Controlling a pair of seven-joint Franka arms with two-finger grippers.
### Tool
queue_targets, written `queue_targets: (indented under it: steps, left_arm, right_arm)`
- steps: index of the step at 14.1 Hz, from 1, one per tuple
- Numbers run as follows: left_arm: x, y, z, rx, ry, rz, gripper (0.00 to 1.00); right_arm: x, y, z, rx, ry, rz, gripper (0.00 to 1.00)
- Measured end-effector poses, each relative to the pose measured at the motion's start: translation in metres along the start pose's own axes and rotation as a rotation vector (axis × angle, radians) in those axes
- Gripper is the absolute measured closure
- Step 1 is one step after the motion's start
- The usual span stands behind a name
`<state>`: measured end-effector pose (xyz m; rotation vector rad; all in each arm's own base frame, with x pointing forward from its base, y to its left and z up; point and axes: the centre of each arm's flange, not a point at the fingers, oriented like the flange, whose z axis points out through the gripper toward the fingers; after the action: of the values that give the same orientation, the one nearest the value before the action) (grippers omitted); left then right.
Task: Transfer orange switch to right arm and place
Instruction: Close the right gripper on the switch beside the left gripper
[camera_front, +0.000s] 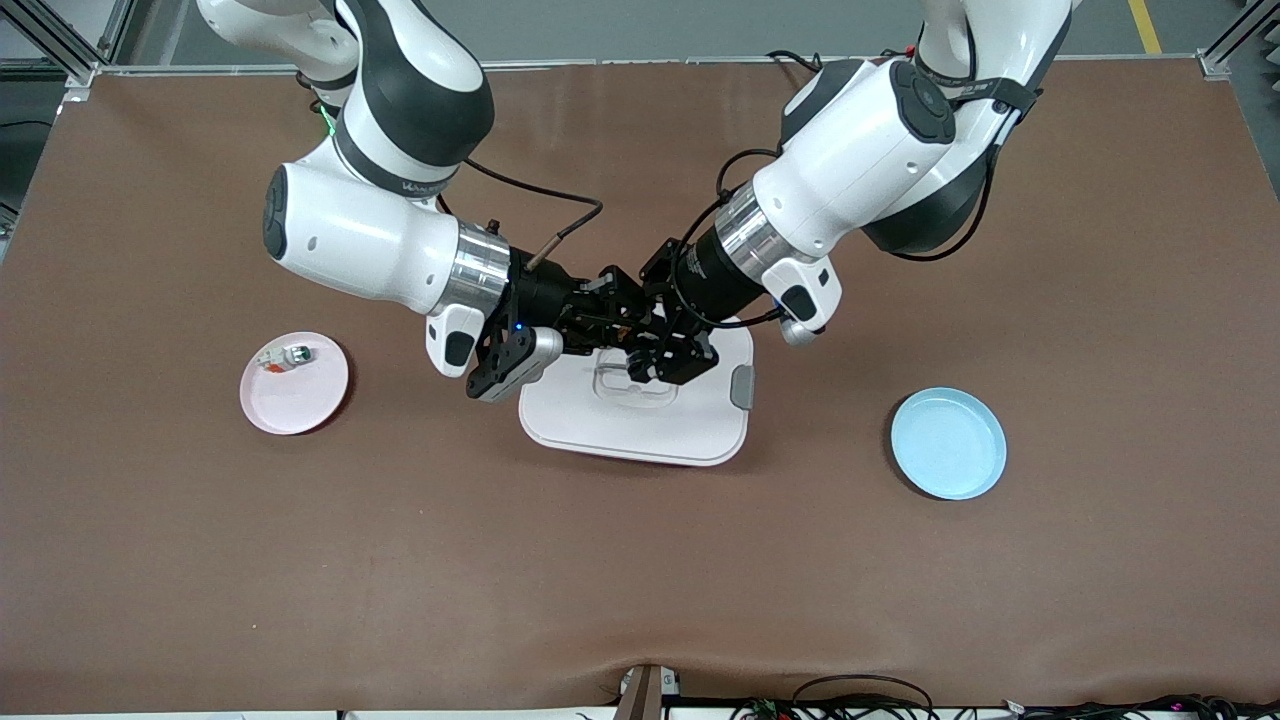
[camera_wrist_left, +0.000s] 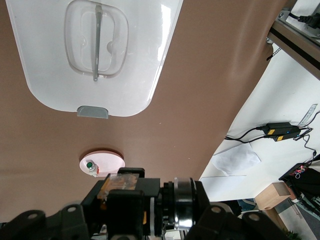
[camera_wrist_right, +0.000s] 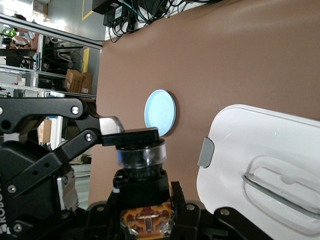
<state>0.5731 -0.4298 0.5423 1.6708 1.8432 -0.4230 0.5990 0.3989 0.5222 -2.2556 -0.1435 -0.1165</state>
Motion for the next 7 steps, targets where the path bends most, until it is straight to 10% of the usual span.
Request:
queue_targets:
  steps: [7]
  left_arm:
    - [-0.0027,-0.0001,0.0014,-0.027,0.0,0.022,0.28]
  right_arm:
    - [0.0022,0.001,-0.0021,-0.002,0.015,-0.079,0.59]
